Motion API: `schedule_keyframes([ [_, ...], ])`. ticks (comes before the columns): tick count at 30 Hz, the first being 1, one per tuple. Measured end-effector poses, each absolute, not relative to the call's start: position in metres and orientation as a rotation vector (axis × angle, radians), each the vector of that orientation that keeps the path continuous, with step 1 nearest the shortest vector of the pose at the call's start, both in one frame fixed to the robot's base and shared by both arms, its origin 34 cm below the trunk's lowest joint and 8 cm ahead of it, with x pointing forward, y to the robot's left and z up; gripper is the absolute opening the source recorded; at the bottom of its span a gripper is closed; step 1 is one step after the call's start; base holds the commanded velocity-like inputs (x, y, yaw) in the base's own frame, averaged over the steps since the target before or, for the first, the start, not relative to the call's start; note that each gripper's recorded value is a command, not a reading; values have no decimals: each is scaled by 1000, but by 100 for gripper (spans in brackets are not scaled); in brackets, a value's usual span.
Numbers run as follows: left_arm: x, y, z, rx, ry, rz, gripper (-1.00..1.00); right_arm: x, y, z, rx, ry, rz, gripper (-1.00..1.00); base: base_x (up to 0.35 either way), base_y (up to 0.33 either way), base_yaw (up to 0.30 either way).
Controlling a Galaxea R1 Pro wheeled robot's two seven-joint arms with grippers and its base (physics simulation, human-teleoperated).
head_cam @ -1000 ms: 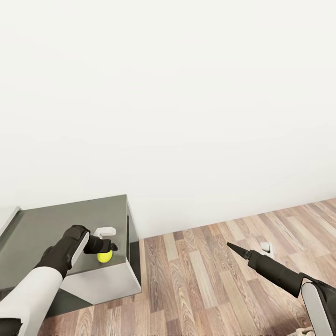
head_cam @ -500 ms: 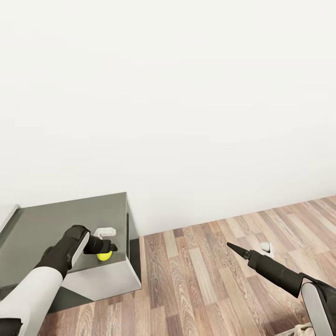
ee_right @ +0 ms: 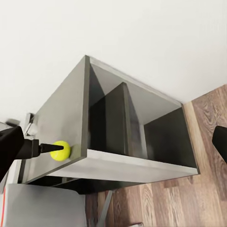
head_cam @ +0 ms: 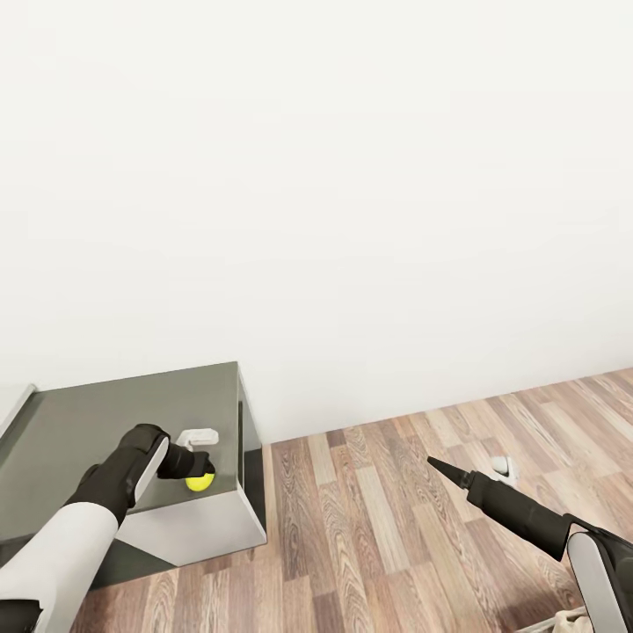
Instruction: Put all the toys in the child's room - the three board games (two on the bed and one on the table), the two jigsaw puzzles on the table, and the tennis ball on the table - inside the toy box on the table in the child's room.
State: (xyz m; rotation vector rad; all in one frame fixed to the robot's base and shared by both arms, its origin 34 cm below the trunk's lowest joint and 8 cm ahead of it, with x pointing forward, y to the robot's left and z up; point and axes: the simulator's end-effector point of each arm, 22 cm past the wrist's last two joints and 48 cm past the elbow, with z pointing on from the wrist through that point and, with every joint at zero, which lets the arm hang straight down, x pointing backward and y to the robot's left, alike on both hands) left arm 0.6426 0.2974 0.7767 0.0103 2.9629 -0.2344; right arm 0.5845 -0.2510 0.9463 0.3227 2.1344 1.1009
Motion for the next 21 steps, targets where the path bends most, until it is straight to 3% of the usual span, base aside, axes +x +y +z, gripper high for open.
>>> schedule_keyframes([
  [21,663,304,806,11,2886,-239,-100,586,-251,959,305,2109,1103,100,0,0,-83],
])
